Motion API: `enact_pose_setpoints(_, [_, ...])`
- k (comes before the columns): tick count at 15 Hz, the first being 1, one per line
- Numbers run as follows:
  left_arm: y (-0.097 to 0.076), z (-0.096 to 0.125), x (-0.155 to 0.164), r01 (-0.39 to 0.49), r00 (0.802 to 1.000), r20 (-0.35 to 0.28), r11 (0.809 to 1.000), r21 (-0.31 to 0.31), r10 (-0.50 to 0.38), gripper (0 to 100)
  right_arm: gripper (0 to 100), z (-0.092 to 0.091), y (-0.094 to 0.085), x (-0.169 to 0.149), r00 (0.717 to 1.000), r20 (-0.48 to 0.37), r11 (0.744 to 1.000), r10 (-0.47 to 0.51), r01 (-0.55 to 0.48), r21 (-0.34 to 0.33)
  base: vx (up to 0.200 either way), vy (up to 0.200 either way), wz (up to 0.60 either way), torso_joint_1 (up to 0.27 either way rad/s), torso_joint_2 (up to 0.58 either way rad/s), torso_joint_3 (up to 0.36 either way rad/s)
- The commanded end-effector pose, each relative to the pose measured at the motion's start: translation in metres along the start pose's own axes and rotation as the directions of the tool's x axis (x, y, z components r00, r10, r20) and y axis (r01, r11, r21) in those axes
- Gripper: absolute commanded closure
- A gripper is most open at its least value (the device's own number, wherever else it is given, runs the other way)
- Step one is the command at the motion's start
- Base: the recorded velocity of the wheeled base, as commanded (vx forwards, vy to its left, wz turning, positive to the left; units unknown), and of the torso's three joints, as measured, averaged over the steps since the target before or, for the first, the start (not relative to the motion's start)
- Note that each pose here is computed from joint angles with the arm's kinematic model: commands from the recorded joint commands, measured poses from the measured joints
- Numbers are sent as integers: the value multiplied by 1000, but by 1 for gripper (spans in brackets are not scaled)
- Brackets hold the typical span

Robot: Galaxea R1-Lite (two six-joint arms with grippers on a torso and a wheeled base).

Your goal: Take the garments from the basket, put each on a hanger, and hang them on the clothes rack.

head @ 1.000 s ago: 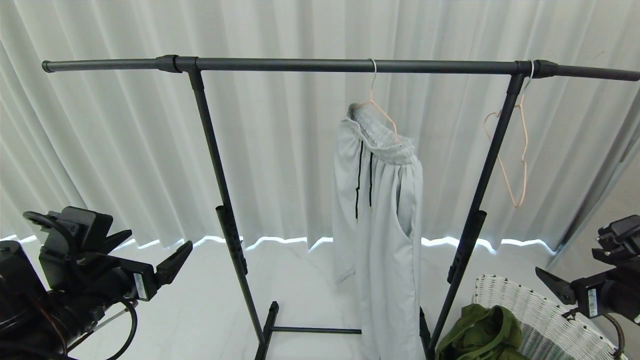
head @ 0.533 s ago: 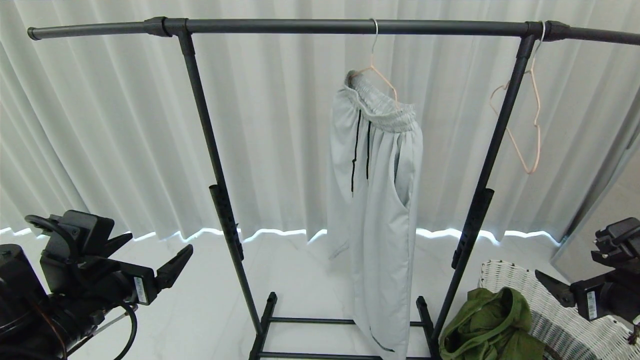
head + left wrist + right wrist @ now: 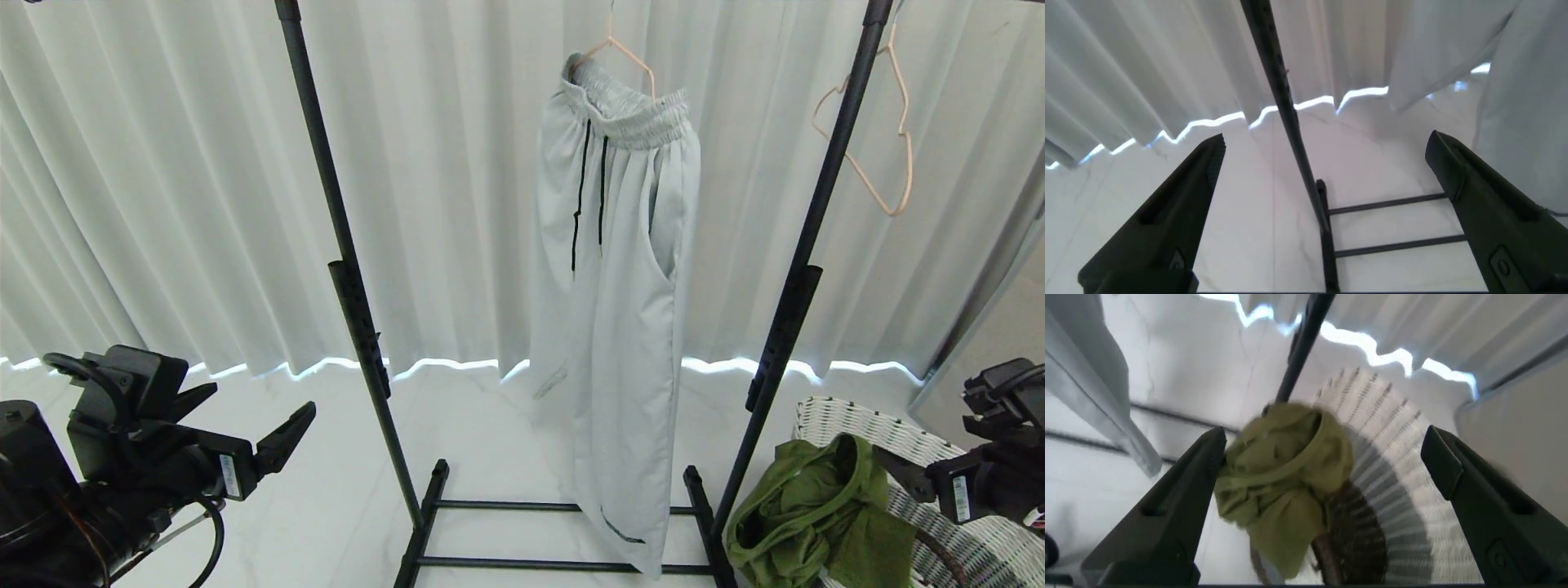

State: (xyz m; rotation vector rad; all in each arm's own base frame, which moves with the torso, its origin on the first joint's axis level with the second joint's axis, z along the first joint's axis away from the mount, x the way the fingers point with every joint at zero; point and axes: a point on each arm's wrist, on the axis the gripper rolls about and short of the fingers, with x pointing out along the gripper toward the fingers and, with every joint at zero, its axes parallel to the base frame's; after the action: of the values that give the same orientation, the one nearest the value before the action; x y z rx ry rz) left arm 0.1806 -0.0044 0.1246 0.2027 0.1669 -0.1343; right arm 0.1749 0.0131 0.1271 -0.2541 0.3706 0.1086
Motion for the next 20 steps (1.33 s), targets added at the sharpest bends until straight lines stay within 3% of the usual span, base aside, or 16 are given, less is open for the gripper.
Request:
enact_pose_setpoints(1, [0, 1, -1, -3, 1000, 8, 1000, 1, 3, 0, 0, -1, -6, 18, 998, -51, 1000, -24, 24, 5, 0, 0, 0, -27, 139, 119])
enact_pose_setpoints(3, [0, 2, -2, -4, 1000, 14, 1000, 1, 4, 0, 0, 7, -18, 40, 996, -62, 998, -61, 62, 6, 0, 0, 0, -9, 38, 23])
enact_pose_setpoints(6, [0, 4, -6, -5, 1000, 27, 1000, 4, 5, 0, 0, -4, -35, 73, 981, -167, 995, -95, 90, -38, 0, 0, 0, 0, 0, 0])
enact_pose_setpoints(9, [0, 4, -7, -6, 1000, 30, 1000, 4, 6, 0, 0, -8, -36, 97, 965, -254, 998, -61, 53, -37, 0, 0, 0, 0, 0, 0])
enact_pose_setpoints(12, [-1, 4, -8, -2, 999, 34, 1000, 7, 2, 0, 0, 7, -34, 114, 927, -373, 999, 33, -45, -23, 0, 0, 0, 0, 0, 0])
enact_pose_setpoints(16, [-1, 4, -8, 2, 999, 35, 1000, 6, -2, 0, 0, -1, -37, 165, 896, -442, 998, -38, 12, -61, 0, 0, 0, 0, 0, 0])
enact_pose_setpoints(20, [-1, 5, -8, 2, 999, 37, 1000, 6, -2, 0, 0, 0, -37, 162, 868, -496, 996, -35, -8, -84, 0, 0, 0, 0, 0, 0])
